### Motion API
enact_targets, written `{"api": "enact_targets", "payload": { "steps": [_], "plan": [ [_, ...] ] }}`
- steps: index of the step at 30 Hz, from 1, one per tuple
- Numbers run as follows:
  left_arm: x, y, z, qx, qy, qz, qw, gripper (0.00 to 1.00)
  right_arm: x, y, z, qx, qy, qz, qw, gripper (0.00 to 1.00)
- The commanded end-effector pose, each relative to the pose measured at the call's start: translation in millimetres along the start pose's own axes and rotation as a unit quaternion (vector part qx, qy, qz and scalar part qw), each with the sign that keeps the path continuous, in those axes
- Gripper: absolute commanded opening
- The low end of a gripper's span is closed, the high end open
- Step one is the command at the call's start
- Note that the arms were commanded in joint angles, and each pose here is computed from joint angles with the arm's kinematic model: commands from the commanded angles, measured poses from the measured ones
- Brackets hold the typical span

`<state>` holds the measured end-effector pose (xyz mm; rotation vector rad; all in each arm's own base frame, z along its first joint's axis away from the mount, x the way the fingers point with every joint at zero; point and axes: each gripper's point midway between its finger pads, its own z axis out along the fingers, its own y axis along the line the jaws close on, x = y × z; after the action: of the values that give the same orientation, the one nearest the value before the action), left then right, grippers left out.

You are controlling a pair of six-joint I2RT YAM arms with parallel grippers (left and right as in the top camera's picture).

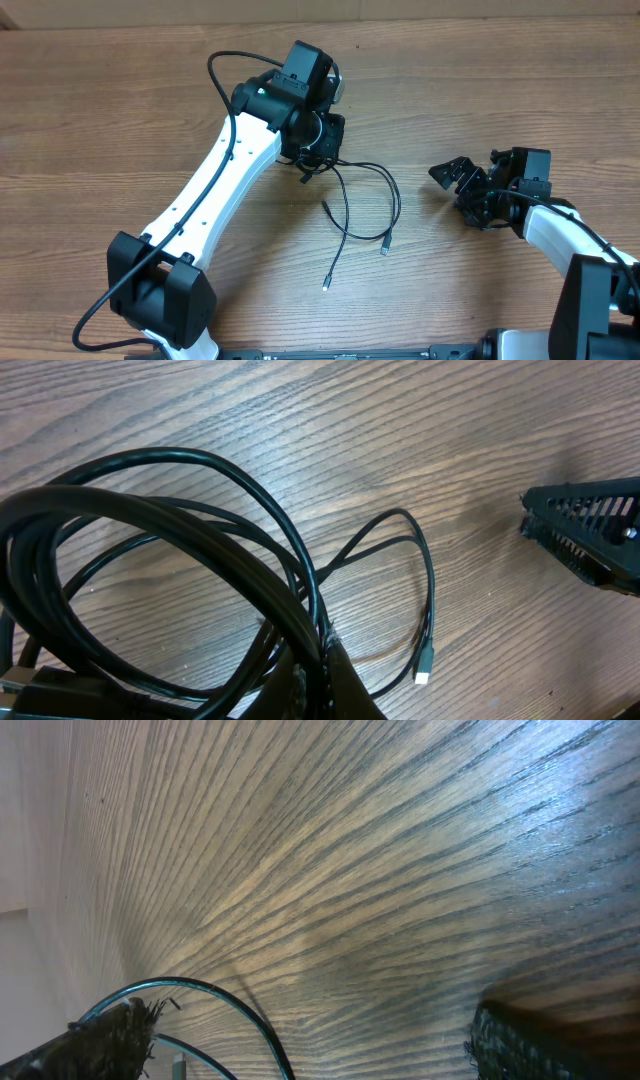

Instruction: Untangle cables

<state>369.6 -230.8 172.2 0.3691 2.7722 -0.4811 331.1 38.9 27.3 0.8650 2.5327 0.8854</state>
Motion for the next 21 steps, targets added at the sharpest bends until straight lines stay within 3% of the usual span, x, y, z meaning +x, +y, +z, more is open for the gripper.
{"api": "enact_targets", "payload": {
  "steps": [1,10,21],
  "plan": [
    [-12.3,-9.1,-27.2,0.008,-0.039,0.022,0.999,0.04,-5.3,3.3,-2.9,0.003,-0.013,-0.011,1.000,1.00],
    [-13.3,-3.5,-27.1,-0.005,-0.042,-0.062,0.997,0.04,-5.3,3.3,-2.9,0.003,-0.013,-0.011,1.000,1.00],
    [-6.6,-0.1,-26.8,-0.010,-0.029,-0.067,0.997,0.04,-5.3,3.3,-2.9,0.003,-0.013,-0.011,1.000,1.00]
  ]
}}
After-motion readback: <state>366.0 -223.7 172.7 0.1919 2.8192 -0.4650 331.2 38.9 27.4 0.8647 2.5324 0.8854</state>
